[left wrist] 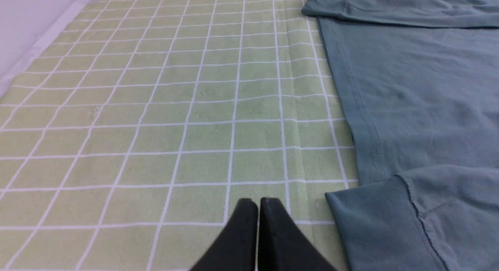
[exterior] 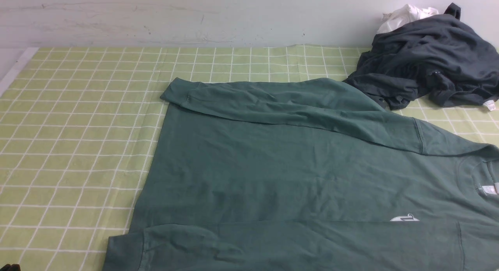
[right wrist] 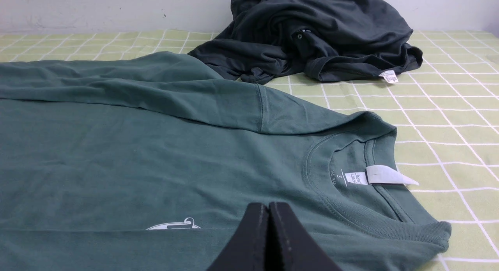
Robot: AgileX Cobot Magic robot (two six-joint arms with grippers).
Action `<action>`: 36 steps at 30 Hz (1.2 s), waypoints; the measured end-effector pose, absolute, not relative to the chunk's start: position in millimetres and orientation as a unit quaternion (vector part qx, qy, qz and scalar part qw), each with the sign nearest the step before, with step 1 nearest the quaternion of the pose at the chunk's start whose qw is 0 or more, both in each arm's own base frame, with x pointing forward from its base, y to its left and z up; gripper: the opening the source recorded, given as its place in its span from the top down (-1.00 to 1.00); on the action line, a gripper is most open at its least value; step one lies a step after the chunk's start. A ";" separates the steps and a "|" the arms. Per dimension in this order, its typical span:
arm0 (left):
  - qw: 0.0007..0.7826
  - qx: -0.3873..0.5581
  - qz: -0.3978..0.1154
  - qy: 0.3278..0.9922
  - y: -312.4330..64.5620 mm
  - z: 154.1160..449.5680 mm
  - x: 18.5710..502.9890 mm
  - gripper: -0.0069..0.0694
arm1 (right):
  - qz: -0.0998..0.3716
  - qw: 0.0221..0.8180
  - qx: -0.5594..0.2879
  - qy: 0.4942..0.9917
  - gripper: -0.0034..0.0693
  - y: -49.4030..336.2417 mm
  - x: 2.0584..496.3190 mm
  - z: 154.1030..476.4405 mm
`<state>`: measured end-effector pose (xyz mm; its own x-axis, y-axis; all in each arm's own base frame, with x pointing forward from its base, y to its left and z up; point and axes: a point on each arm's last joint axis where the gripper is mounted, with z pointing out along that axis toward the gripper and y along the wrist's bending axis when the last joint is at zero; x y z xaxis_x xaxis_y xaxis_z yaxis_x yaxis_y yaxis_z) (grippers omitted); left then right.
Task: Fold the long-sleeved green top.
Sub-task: Use the left arm to clamp the cuff closest to it
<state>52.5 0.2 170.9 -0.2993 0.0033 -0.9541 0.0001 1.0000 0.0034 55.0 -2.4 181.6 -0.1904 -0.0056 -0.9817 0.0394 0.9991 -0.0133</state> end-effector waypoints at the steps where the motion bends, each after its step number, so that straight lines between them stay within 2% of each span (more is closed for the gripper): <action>1: 0.592 0.001 0.001 0.806 0.2 170.9 52.5 0.83 | -0.018 0.636 0.011 0.771 0.95 -2.4 55.0 181.6; 36: 0.592 0.005 0.007 0.806 0.6 170.9 52.5 0.83 | -0.020 0.636 0.009 0.771 0.95 -2.6 55.0 181.6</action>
<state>52.5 0.6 170.9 -0.2993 0.0171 -0.9540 0.0001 0.9998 0.0178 55.0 -2.6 181.6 -0.1907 -0.0120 -0.9816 0.0399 0.9990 -0.0199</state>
